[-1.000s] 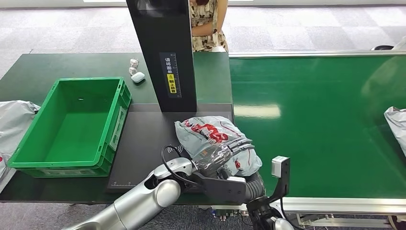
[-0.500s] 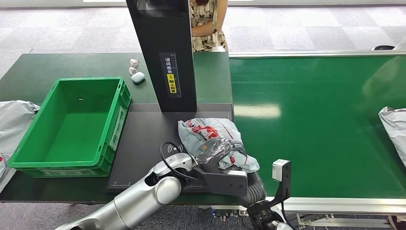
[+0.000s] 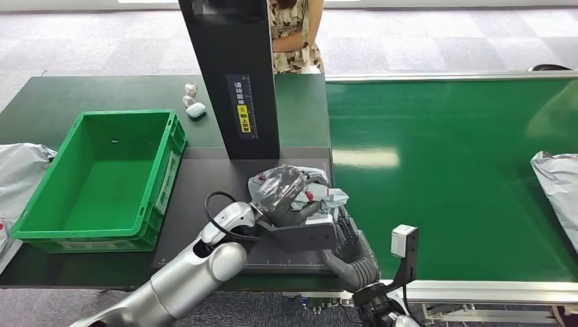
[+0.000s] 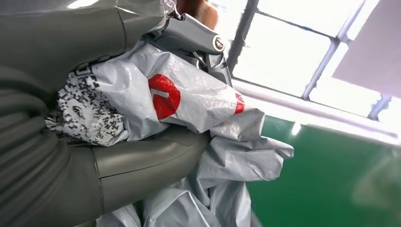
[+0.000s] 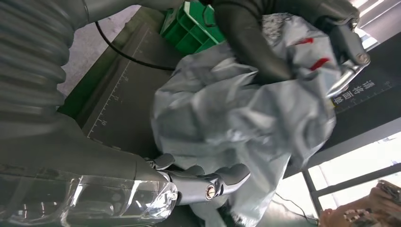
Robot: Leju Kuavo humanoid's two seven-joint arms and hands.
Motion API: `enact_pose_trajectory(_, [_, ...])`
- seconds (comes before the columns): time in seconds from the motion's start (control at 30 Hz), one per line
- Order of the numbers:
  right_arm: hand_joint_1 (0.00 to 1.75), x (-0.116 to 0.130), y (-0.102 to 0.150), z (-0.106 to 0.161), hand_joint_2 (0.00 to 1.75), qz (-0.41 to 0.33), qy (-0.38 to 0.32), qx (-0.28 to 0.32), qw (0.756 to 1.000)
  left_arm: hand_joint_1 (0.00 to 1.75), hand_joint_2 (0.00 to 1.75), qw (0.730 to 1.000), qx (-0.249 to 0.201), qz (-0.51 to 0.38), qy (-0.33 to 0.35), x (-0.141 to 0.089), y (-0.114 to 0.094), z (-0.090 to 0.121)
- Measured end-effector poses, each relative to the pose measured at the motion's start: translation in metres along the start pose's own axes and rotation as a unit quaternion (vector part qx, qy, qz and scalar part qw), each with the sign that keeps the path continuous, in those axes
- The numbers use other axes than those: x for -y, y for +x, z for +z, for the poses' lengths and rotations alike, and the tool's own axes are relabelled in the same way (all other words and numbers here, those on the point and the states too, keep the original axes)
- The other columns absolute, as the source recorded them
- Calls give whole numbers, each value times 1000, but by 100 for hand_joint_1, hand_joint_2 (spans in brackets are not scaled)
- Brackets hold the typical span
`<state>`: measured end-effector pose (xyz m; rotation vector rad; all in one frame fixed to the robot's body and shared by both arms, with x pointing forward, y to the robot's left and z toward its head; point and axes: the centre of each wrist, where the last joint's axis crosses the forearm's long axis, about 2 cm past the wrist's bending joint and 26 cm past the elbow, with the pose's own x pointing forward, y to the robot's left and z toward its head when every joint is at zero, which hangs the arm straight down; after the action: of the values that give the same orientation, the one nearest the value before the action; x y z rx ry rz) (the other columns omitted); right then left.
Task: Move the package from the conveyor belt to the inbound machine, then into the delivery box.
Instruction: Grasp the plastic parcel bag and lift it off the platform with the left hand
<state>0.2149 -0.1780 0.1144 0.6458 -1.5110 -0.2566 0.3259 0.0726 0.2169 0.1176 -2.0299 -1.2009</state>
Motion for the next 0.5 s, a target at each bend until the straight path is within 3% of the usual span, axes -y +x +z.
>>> enact_pose_trajectory(0.17, [0, 0, 1, 0, 175, -1, -1, 5, 1000, 175, 175, 997, -22, -4, 79, -24, -13, 5])
enact_pose_trajectory(0.3, [0, 0, 0, 1, 175, -4, -4, 7, 1000, 175, 175, 985, -44, -6, 168, -59, -28, 11])
enact_pose_trajectory(0.5, [0, 0, 0, 2, 175, -5, -5, 10, 1000, 175, 175, 973, -61, -12, 222, -89, -42, 19])
